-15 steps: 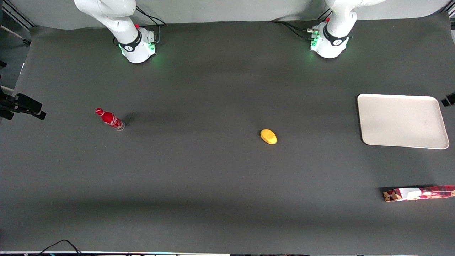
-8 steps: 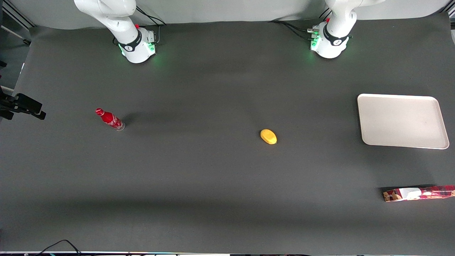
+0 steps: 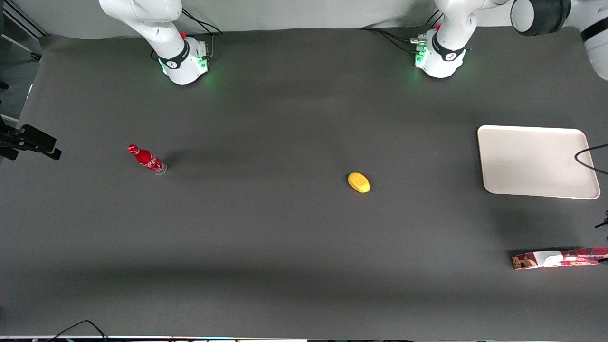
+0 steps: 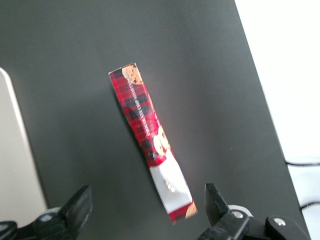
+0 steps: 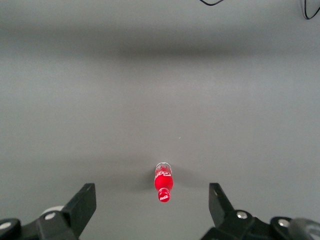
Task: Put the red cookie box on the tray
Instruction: 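Lower the open left gripper over the end of the red cookie box, then close the left gripper on the box end and lift it upright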
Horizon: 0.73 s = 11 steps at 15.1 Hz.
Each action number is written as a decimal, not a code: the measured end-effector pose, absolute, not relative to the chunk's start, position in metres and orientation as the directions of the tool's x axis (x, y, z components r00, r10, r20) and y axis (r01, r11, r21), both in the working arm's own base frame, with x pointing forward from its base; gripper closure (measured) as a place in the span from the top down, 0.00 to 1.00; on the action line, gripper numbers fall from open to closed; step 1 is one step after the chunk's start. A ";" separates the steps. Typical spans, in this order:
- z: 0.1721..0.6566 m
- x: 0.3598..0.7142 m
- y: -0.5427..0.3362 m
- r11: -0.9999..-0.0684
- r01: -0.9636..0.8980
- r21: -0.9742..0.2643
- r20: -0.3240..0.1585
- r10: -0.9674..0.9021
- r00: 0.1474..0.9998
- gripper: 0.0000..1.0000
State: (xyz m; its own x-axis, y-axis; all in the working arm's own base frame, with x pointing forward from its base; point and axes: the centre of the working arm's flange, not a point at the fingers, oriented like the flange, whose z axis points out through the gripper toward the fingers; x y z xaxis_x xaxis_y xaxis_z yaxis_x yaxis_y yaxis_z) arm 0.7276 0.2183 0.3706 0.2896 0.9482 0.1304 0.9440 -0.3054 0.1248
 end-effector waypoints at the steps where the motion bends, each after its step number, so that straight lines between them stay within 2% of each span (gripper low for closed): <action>1: 0.353 0.730 0.223 -0.294 0.947 0.133 0.136 0.951 0.276 1.00; 6: 0.279 0.735 0.241 -0.254 0.953 0.167 0.145 0.962 0.231 1.00; 11: 0.247 0.729 0.249 -0.239 0.955 0.176 0.155 0.965 0.213 1.00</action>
